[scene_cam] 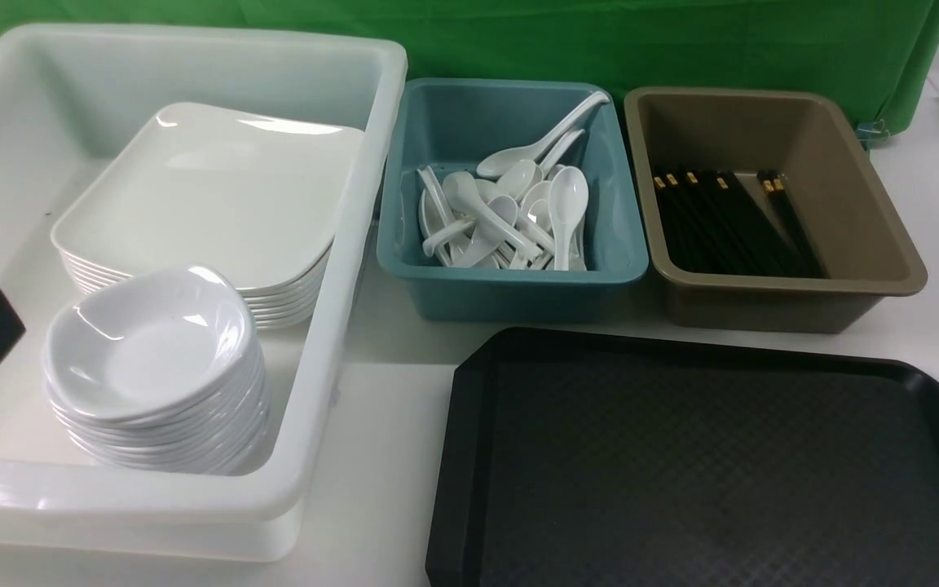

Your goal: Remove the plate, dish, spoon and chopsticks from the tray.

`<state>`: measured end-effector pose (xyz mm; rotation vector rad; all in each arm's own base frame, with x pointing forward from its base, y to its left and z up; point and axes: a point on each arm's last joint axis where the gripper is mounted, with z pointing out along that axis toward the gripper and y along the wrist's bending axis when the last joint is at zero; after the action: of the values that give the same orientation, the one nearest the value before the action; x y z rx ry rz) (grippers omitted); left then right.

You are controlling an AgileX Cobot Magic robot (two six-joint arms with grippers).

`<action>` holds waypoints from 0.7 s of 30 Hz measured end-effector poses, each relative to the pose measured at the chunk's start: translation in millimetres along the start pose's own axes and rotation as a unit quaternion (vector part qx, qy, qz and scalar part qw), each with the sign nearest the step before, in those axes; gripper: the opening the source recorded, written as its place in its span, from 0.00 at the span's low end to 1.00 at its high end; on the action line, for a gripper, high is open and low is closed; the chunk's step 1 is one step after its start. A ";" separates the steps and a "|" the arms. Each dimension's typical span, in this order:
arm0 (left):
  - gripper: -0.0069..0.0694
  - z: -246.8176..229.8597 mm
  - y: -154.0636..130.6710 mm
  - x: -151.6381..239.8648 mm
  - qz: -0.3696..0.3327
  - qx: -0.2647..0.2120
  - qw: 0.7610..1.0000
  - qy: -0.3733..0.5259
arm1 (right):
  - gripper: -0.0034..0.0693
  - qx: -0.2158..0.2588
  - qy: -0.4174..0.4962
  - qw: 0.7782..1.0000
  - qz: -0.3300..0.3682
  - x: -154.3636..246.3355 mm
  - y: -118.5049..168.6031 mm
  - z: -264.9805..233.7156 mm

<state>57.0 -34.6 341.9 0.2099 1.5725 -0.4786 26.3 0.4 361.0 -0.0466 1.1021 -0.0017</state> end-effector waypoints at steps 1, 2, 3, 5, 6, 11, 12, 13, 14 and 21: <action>0.10 0.0 0.1 0.1 0.002 0.000 1.000 0.000 | 0.15 0.000 0.000 1.000 0.000 0.0 0.0 0.0; 0.10 0.0 0.4 -0.1 0.009 -0.002 1.000 -0.001 | 0.15 0.000 0.000 1.000 0.000 0.0 0.0 0.0; 0.10 0.0 0.7 -0.2 0.015 -0.004 1.000 -0.001 | 0.15 0.000 0.000 1.000 0.000 0.0 0.0 0.0; 0.11 0.3 2.3 0.5 0.030 -0.011 0.999 -0.001 | 0.15 0.000 0.000 1.000 0.000 0.0 0.0 0.0; 0.11 0.7 3.5 2.0 0.039 -0.016 0.999 0.002 | 0.16 0.000 0.000 1.000 0.000 0.0 0.0 0.0; 0.11 -2.9 15.5 23.3 0.058 -0.067 0.996 0.019 | 0.17 0.000 0.000 1.000 0.000 0.3 0.0 0.0; 0.11 -4.5 18.1 28.2 0.057 -0.079 0.995 0.016 | 0.17 0.000 0.001 1.000 0.000 0.4 0.0 0.0; 0.11 -5.9 21.4 36.2 0.063 -0.091 0.994 0.018 | 0.17 0.000 0.001 1.000 0.000 0.4 0.0 0.0; 0.11 -8.6 23.7 42.7 0.064 -0.101 0.993 0.012 | 0.17 0.000 0.001 1.000 0.000 0.4 0.0 0.0; 0.11 -15.6 44.6 100.2 0.052 -0.194 0.979 -0.007 | 0.17 0.000 0.001 1.000 0.000 0.4 0.0 0.0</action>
<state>54.6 -4.0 235.5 -0.0108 1.5984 -0.0843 26.5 0.4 360.6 -0.0467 1.1032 -0.0017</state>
